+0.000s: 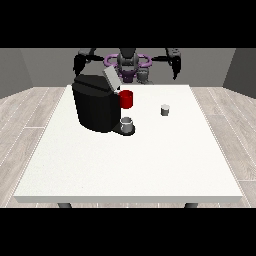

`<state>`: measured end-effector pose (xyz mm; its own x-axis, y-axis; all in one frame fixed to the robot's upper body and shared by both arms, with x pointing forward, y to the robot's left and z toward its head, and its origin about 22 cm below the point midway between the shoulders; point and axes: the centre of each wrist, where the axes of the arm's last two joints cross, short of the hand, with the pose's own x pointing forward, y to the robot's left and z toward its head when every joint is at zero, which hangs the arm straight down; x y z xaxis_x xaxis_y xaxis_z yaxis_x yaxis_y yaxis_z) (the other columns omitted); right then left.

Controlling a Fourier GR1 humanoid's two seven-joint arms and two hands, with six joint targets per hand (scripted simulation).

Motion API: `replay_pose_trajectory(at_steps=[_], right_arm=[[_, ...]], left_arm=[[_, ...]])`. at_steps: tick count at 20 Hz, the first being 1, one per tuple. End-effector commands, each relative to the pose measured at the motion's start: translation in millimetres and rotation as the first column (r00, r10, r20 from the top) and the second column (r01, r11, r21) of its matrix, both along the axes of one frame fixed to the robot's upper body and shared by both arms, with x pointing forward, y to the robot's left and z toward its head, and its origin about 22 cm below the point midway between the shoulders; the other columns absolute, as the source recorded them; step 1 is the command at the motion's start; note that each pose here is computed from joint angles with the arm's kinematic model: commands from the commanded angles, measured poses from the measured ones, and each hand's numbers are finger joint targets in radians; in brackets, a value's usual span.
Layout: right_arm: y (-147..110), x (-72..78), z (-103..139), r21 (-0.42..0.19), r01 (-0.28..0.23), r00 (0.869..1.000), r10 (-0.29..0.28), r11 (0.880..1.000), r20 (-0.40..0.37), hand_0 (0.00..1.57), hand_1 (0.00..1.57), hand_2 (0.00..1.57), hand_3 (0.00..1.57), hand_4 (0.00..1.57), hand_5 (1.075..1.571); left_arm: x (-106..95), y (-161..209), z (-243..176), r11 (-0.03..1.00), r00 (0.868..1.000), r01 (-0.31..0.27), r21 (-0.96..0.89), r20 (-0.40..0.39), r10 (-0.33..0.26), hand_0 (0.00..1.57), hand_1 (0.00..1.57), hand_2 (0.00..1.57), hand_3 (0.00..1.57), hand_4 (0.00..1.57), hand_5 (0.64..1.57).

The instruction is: Insert the coffee pod into the coffee machine and close the lid

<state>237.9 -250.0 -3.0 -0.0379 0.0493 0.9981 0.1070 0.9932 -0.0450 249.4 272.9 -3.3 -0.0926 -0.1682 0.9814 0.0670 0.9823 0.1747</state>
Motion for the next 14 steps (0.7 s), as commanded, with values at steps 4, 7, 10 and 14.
replay_pose_trajectory(at_steps=[4,7,10,14], right_arm=[[-2.5,-0.1,-3.5,0.026,0.008,0.997,-0.01,1.0,0.075,0.0,0.0,0.0,0.0,0.27,1.571],[13.2,24.0,24.3,0.022,-0.017,0.988,0.013,1.0,0.152,0.0,0.0,0.0,0.0,0.16,1.571],[22.0,11.5,21.2,0.048,-0.067,0.992,0.061,0.997,0.114,0.0,0.0,0.0,0.0,0.13,1.571],[37.0,30.5,41.4,0.02,-0.077,0.972,0.071,0.997,0.223,0.0,0.0,0.0,0.0,0.19,1.571]], left_arm=[[37.0,43.6,35.1,0.988,0.999,-0.038,0.146,0.005,0.038,0.0,0.0,0.0,0.0,0.0,1.571],[60.4,58.9,43.9,0.992,0.999,-0.036,0.124,0.0,0.036,0.0,0.0,0.0,0.0,0.0,1.571],[67.7,63.2,37.1,0.986,0.994,-0.058,0.155,-0.082,0.072,0.0,0.0,0.0,0.0,0.0,1.571],[86.0,75.8,42.1,0.978,0.994,-0.088,0.191,-0.044,0.098,0.0,0.0,0.0,0.0,0.0,1.571]])
